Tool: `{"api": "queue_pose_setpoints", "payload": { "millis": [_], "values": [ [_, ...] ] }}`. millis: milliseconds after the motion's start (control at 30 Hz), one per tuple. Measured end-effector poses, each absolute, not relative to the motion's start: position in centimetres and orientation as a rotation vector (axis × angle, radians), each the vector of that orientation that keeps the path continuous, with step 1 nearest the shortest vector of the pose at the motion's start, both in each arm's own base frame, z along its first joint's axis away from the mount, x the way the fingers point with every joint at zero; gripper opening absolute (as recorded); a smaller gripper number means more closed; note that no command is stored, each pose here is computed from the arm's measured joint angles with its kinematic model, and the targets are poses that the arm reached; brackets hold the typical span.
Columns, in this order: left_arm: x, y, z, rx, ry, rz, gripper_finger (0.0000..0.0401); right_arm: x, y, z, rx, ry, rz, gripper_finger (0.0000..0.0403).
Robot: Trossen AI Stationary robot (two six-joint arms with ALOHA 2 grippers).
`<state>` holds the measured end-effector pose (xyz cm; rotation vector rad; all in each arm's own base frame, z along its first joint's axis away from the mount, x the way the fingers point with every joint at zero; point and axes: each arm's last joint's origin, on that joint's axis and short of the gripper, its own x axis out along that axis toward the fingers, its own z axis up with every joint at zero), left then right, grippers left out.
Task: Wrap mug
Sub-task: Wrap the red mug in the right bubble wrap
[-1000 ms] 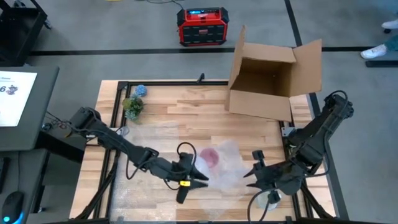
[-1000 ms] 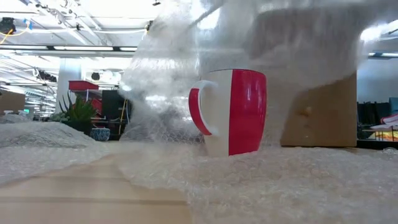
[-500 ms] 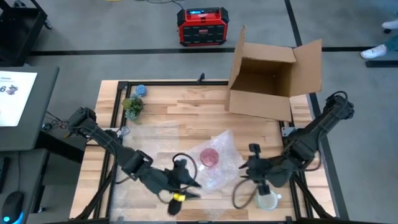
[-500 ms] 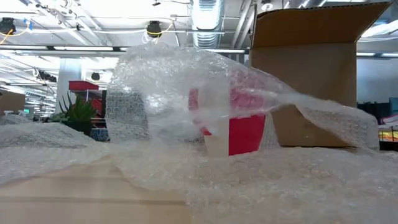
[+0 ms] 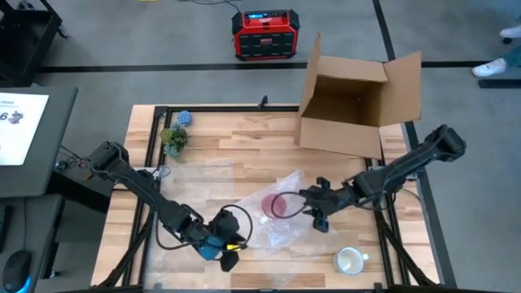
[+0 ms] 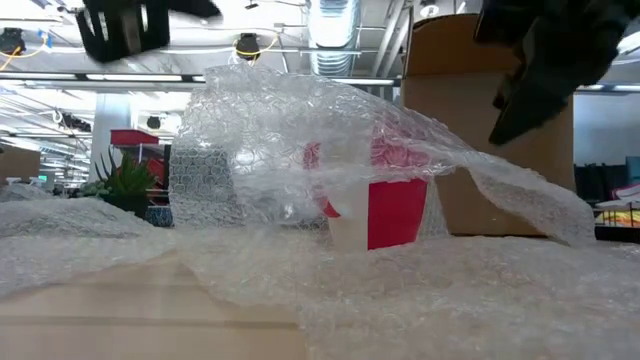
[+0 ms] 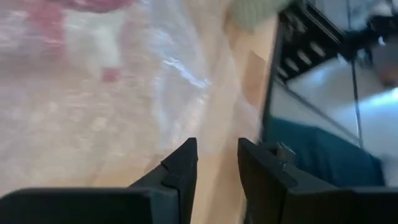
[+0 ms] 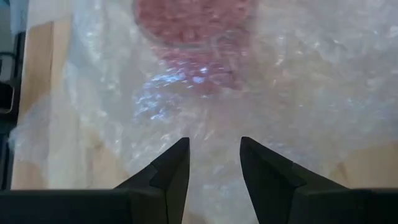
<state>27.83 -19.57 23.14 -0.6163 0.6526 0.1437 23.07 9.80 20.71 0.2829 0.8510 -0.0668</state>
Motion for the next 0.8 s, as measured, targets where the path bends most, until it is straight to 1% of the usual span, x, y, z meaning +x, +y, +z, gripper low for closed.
{"api": "queue_pose_setpoints", "payload": {
  "millis": [100, 200, 400, 633, 800],
  "values": [
    [27.5, -19.1, 21.1, -0.672, 0.534, 0.172, 0.0093, 22.9, 9.4, 19.3, 0.318, 0.831, -0.061, 0.0132],
    [27.0, -18.8, 19.7, -0.739, 0.483, 0.149, 0.0093, 22.9, 9.4, 17.7, 0.346, 0.864, -0.044, 0.0132],
    [26.6, -19.1, 19.5, -0.797, 0.433, 0.117, 0.0093, 23.2, 10.0, 15.0, 0.356, 1.02, 0.01, 0.0132],
    [26.4, -19.0, 19.1, -0.895, 0.441, 0.204, 0.0094, 23.4, 10.3, 15.0, 0.356, 1.028, 0.023, 0.0132],
    [26.5, -19.0, 18.5, -0.965, 0.457, 0.225, 0.0118, 23.1, 10.4, 15.9, 0.359, 0.997, 0.05, 0.0132]
  ]
}}
